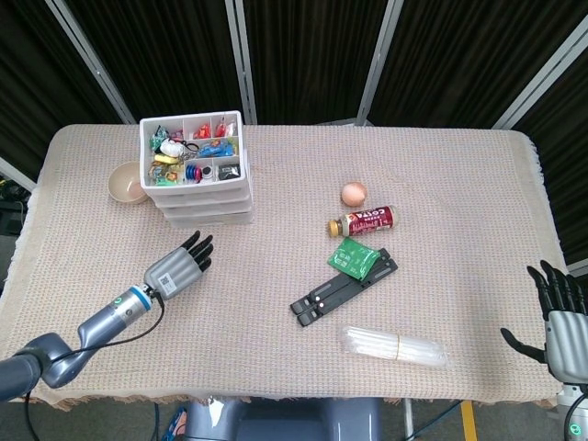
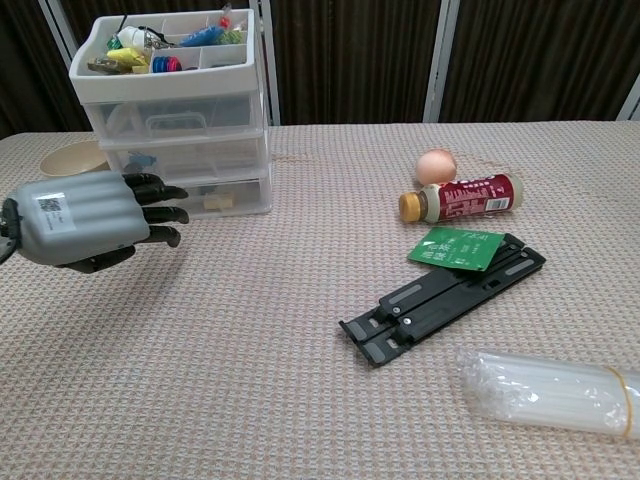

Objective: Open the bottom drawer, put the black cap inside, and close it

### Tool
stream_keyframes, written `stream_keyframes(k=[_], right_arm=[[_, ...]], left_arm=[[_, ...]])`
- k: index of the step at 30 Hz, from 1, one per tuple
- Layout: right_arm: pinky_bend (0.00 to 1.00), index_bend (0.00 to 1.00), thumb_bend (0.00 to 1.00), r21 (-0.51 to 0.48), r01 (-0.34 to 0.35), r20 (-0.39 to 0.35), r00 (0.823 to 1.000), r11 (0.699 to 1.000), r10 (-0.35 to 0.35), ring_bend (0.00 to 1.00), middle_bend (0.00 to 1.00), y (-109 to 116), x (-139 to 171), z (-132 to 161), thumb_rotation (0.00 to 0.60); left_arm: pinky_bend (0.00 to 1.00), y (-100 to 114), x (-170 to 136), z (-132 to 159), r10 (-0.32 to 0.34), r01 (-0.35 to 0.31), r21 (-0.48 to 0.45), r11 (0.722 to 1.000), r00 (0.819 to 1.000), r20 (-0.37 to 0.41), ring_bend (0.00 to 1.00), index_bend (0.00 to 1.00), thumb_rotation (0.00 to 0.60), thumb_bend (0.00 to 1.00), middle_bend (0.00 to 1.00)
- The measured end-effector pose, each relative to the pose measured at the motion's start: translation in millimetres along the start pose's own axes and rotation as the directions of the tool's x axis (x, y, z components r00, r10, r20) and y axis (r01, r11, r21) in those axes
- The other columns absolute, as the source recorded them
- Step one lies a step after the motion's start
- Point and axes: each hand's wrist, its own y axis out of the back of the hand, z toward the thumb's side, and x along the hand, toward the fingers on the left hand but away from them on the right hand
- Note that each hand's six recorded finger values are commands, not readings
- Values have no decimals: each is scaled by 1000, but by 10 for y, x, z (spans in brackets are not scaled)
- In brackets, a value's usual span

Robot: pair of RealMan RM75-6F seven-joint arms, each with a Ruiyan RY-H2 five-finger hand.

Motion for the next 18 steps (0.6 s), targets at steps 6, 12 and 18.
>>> stream_keyframes(k=[6, 12, 18], right_arm=[[0, 84, 65, 16, 2, -15, 1000, 1000, -2, 0, 0, -5, 5, 24, 600], [0, 81, 65, 29, 0, -25, 1000, 1000, 1, 0, 0, -8, 14, 40, 600], [0, 79, 66, 65, 6, -54, 999, 998, -3, 0, 0, -17, 19, 92, 600]], left_arm=[[29, 249, -505, -104, 107, -131, -169, 977, 984, -145, 0, 79, 600, 106, 3], [0, 351, -1285, -323, 69, -248, -405, 880, 911, -407, 0, 43, 600, 56, 0], [0, 257, -1917, -430, -41, -290, -492, 821, 829, -558, 0, 16, 600, 52, 0]])
